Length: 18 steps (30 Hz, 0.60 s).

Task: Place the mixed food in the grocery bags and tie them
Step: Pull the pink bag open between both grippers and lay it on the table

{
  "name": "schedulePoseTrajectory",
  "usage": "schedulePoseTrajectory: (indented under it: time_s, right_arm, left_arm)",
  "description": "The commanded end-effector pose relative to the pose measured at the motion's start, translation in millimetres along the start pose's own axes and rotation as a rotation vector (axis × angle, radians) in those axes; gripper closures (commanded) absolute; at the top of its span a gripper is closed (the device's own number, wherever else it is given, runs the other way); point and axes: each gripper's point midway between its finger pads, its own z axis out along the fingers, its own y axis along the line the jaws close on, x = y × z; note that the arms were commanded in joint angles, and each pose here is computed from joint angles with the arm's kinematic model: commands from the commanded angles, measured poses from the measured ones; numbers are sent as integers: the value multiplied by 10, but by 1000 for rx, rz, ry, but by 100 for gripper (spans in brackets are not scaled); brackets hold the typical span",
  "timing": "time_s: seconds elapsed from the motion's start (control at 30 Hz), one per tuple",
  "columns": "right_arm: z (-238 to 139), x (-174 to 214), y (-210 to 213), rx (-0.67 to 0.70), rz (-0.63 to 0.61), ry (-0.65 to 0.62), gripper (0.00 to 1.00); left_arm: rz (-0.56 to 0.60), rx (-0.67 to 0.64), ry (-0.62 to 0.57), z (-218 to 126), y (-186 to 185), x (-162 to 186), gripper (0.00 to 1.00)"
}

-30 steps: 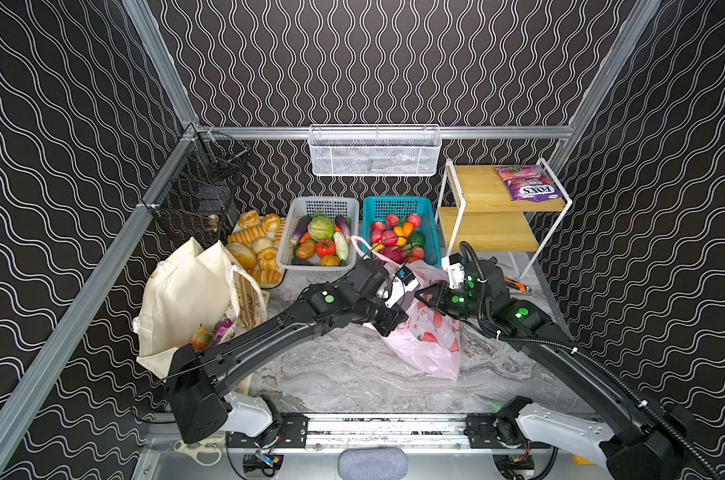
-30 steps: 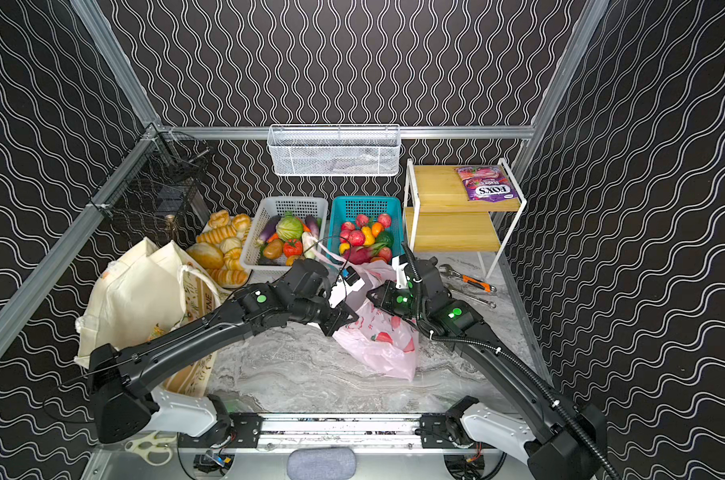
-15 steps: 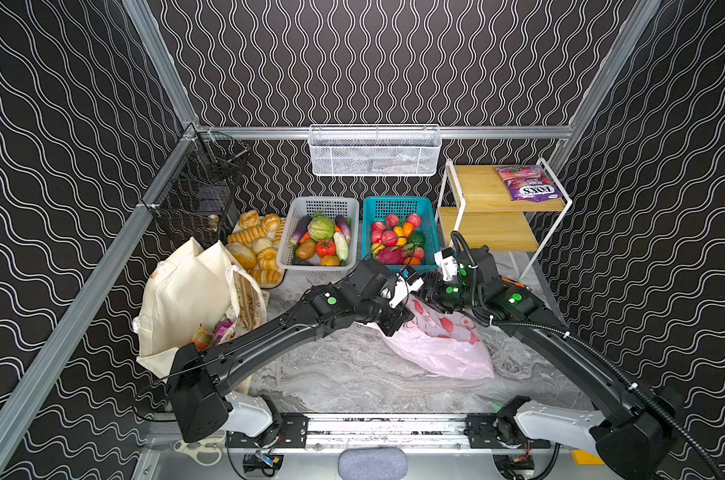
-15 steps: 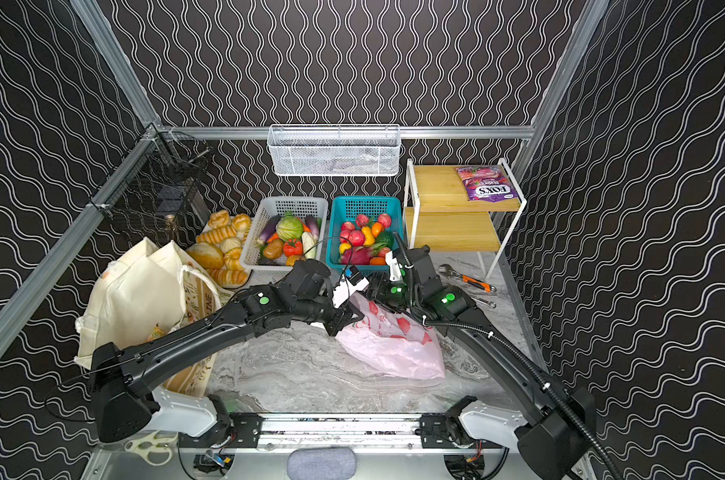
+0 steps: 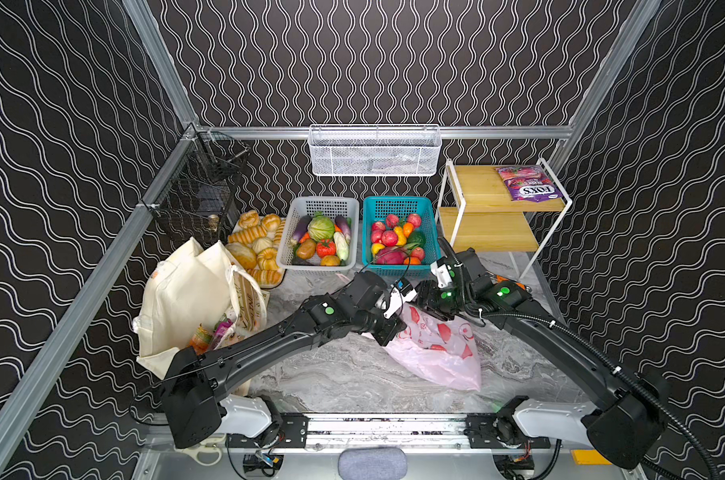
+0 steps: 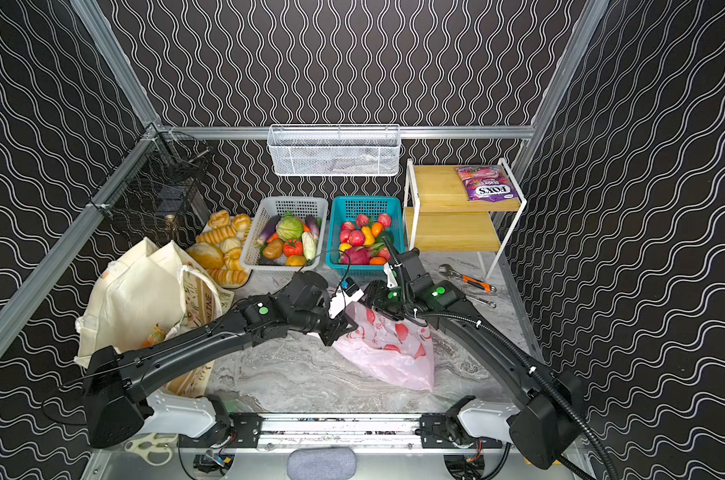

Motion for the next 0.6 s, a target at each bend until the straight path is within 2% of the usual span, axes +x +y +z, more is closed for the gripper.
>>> schedulePoseTrajectory:
  time_s: [0.0,0.07,0.13,0.27,0.37,0.43,0.57]
  right_arm:
    - [73,48,-208,71,19,10,40]
    - [95,99,-230,66,31,31,40]
    - [105,143,-219,54,31,45,40]
    - [133,216,-270,92,28,46,39]
    - [167,249,-313,133,18,41,39]
    - [205,294,-286,171,-9,41,39]
    - [391,411,-267,321,-74,28,37]
  left_arm:
    - [-61,17,-13,24,-12,48,78]
    - [-97,26,-15,10,-25,88,70]
    - [-135,-18,-33,-62,36,99,58]
    - [-180,-102,-129,-350,123,0,47]
    - [-158,-179,-179,-600,201,-101,46]
    - [-157,-249,-193,-780,320,-189,49]
    - [-280,-402,-243,-1163,701,-344,50]
